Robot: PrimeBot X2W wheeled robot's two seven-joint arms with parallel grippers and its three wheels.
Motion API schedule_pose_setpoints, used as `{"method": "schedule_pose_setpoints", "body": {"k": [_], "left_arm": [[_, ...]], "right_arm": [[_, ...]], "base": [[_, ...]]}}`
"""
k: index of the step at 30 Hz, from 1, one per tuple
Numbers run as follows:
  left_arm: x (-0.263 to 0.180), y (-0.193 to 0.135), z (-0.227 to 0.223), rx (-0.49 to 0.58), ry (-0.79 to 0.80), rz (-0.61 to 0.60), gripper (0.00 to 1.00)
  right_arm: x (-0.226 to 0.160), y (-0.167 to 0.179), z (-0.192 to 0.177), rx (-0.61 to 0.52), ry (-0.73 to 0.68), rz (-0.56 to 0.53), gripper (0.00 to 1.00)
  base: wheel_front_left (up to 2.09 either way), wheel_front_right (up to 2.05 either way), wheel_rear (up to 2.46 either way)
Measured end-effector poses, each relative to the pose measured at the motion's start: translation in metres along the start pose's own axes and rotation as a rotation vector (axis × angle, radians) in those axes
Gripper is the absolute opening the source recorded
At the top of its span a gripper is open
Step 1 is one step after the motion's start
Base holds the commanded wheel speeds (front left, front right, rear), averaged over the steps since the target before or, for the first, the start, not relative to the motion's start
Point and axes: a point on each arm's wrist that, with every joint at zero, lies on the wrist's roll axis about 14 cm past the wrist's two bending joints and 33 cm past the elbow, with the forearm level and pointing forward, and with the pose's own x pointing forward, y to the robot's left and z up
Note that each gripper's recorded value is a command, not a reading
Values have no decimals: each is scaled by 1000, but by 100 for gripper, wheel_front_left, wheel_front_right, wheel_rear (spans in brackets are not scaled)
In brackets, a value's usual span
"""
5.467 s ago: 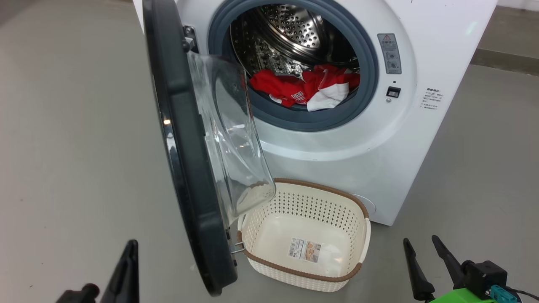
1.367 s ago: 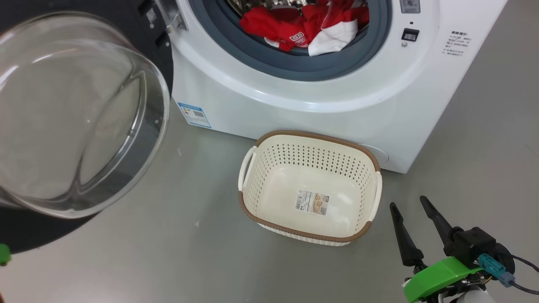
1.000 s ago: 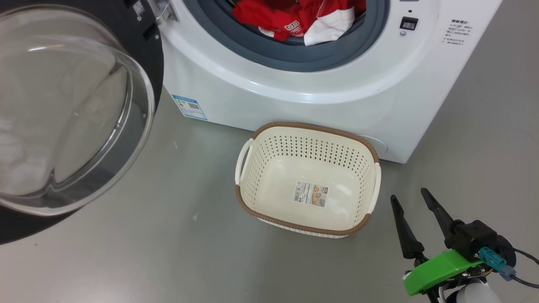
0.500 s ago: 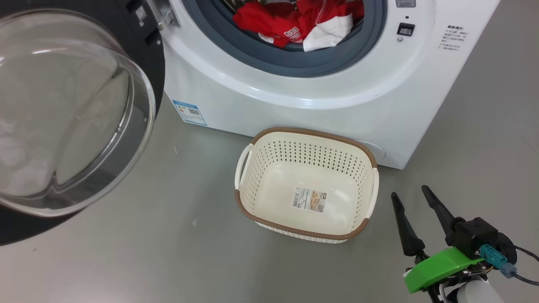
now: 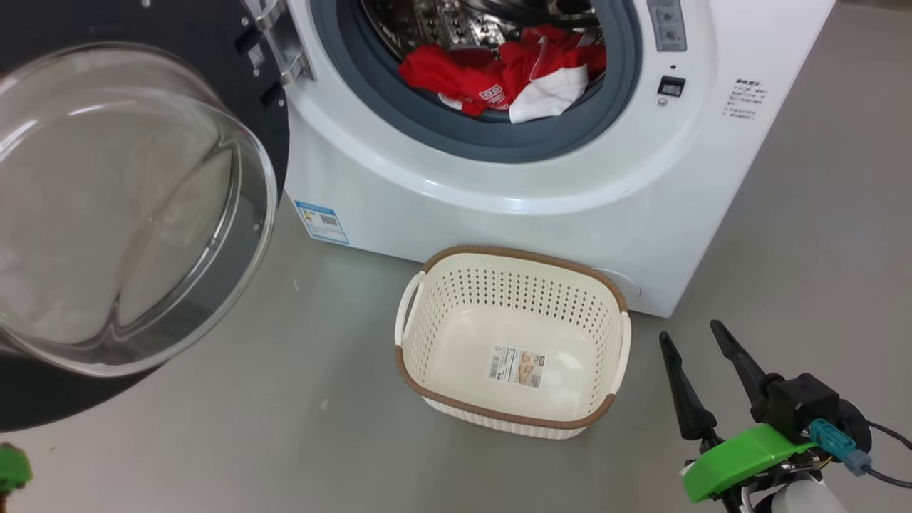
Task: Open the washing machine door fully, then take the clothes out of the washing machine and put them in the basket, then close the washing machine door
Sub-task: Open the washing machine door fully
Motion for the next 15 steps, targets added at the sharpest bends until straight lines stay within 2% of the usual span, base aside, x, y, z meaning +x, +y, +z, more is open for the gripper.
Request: {"method": "schedule_pose_setpoints", "body": {"k": [1, 5, 15], "left_arm": [[-4, 0, -1, -8, 0, -1, 100], [-17, -5, -8, -32, 7, -20, 100], [-41, -49, -19, -53, 16, -152, 100]], "right_arm": [[-1, 0, 1, -2, -3, -1, 100], [-9, -2, 3, -3, -6, -13, 100], [-25, -13, 12, -3, -29, -58, 100]], "base": [[0, 0, 0], [0, 0, 0], [0, 0, 0]]}}
